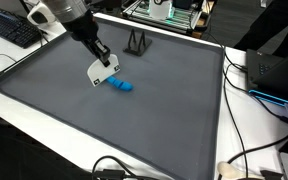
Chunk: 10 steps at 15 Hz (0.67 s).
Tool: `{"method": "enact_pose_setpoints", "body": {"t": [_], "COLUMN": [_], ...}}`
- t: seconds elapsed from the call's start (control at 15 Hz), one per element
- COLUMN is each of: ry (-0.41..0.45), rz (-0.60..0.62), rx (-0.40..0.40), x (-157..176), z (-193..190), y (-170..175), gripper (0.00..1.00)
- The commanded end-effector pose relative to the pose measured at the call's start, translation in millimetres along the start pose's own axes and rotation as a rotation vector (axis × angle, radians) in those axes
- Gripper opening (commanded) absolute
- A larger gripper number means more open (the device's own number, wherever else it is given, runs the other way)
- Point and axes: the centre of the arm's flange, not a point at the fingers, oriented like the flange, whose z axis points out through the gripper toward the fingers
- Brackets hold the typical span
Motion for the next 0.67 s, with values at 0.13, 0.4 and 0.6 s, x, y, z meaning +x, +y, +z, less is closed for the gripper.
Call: {"method": "enact_pose_setpoints", "body": {"t": [0.13, 0.4, 0.6], "ry": [-0.012, -0.02, -0.022], "rz": [-0.028, -0.039, -0.043], "rx": [-0.049, -0.055, -0.062], "x": [0, 0, 0], "z": [13, 23, 30], "y": [4, 3, 1], "gripper": [0.01, 0.01, 0.01]}}
